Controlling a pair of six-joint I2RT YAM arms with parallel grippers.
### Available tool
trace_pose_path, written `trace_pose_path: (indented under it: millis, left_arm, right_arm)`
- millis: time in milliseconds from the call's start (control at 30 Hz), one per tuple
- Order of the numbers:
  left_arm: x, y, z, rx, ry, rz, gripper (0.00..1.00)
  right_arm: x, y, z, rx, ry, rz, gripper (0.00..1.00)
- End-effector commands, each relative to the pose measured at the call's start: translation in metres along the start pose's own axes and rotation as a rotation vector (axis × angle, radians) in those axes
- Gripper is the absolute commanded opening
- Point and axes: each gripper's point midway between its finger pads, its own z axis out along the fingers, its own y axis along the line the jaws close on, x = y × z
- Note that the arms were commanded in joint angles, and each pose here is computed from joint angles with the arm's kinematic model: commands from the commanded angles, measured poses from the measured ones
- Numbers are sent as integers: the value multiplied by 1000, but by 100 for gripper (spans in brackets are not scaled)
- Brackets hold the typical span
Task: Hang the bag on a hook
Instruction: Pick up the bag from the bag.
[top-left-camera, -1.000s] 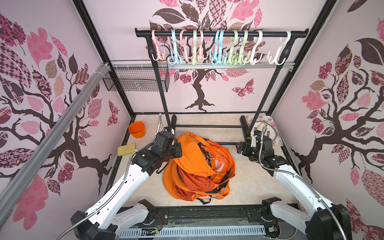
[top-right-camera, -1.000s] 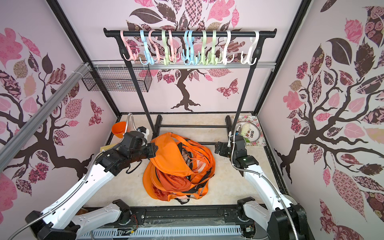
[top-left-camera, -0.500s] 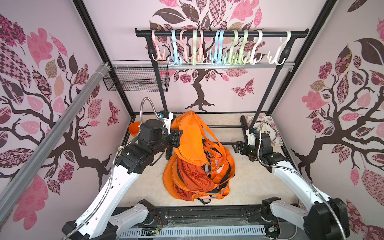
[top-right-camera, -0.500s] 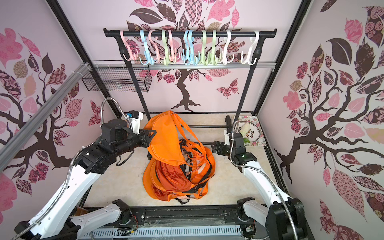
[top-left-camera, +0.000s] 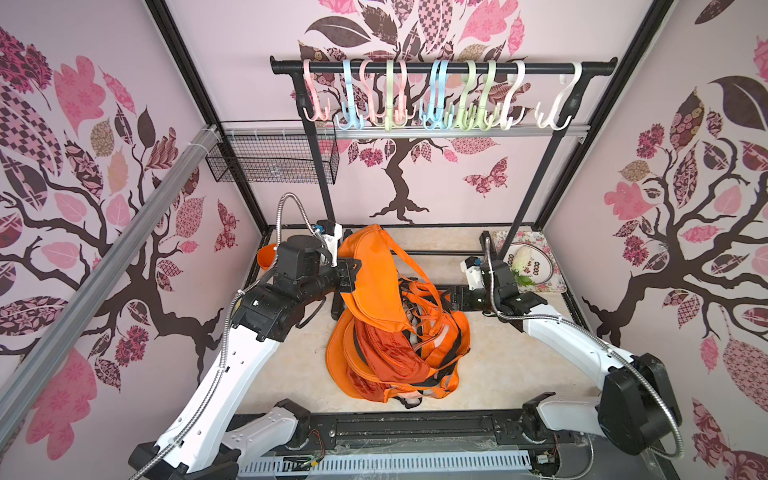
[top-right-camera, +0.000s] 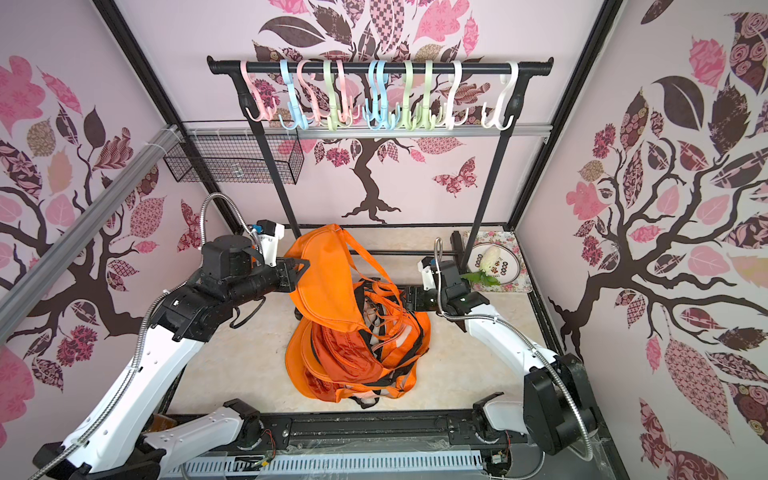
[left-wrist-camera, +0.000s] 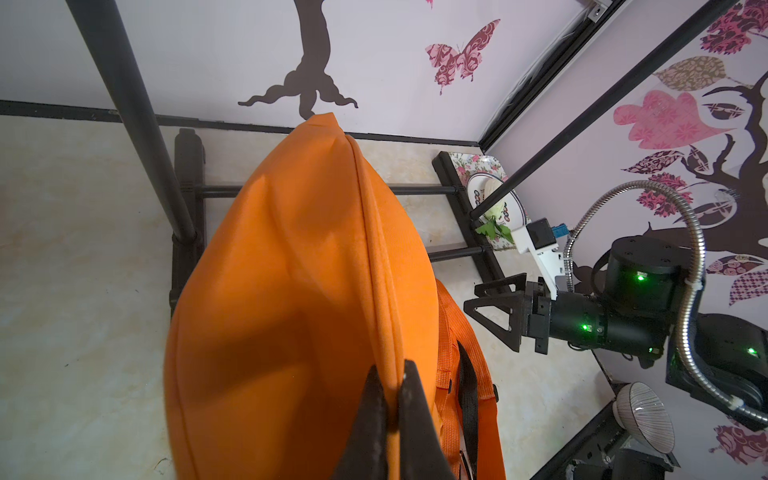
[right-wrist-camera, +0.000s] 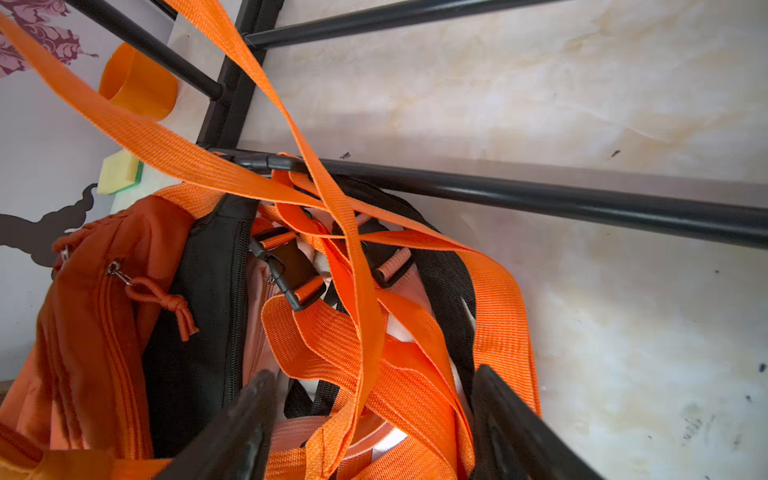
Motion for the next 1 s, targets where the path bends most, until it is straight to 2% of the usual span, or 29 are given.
trace_pose_path:
  millis: [0,100,267,633,867,967]
  left_arm:
    - [-9,-3,-6,21,-51,16,0]
    - [-9,-4,-6,24,-57,15,0]
    - [-9,-2,-9,15,-68,14,0]
    - [-3,0,-6,22,-63,-2,0]
    - [-2,1,-6,19,-67,-5,0]
    - [-3,1,-6,20,-73,-4,0]
  right_arm:
    - [-5,5,2,30,9,-54,74]
    - [0,4,7,49,23,-64,71]
    - [12,5,21,51,92,-75,55]
    - [13,4,44,82,111,-91,51]
    - [7,7,56,98,116,-110,31]
    - [7,9,59,100,116,-116,31]
